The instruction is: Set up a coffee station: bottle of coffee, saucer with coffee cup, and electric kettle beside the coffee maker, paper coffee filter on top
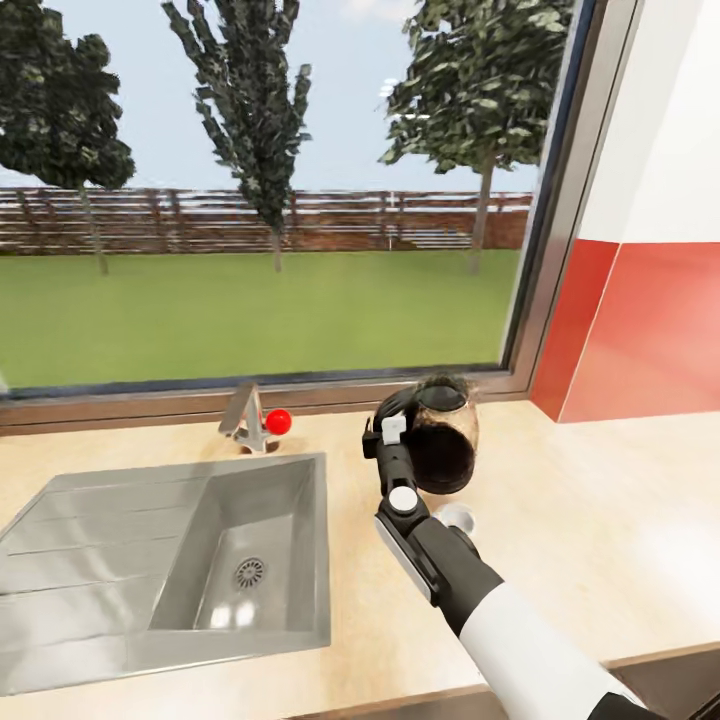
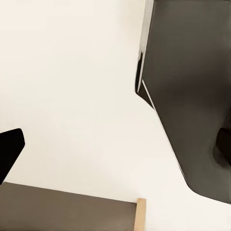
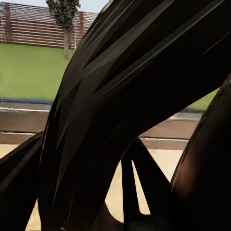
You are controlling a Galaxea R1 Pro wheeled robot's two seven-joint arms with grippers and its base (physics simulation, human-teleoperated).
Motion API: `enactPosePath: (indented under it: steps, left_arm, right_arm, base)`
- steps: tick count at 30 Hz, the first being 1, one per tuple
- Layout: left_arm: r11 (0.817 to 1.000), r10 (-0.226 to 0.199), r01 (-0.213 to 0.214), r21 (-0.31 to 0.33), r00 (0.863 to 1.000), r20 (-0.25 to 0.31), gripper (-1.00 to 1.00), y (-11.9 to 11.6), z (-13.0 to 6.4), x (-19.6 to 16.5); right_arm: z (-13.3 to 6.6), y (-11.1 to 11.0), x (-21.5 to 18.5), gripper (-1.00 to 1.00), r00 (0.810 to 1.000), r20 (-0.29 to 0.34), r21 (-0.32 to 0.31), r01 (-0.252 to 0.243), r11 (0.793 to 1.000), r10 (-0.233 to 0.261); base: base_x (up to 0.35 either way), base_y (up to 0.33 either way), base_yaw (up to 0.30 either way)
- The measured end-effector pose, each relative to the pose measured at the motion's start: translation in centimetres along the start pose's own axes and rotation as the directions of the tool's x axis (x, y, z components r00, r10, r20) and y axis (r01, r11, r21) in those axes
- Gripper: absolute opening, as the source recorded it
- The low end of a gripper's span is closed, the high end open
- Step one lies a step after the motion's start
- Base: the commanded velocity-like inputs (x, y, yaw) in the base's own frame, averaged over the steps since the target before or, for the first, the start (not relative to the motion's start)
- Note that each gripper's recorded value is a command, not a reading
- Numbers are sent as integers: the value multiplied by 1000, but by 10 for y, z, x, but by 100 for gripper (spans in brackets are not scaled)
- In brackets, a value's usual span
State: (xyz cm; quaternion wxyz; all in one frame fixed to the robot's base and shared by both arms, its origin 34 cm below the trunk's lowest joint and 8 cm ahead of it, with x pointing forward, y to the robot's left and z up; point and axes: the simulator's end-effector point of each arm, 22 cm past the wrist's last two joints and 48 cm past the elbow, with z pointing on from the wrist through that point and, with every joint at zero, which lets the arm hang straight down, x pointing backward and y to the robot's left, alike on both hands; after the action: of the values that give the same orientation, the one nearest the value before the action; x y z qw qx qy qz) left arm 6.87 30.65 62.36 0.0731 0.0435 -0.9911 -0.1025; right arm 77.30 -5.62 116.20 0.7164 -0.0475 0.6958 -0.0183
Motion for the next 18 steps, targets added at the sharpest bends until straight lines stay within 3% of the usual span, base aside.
enactPosePath:
  steps: [10,18]
  left_arm:
    - [1000,-2,2,2,1000,0,100,-2,0,0]
    - [1000,-4,4,2,1000,0,100,-2,0,0]
  right_arm:
    - [0,0,0,-100,1000,1,0,-2,1000,2]
    - [0,1,-1,-100,1000,2,-1,-3,1000,3]
  base:
    - [-227,243,271]
    - [-219,249,49]
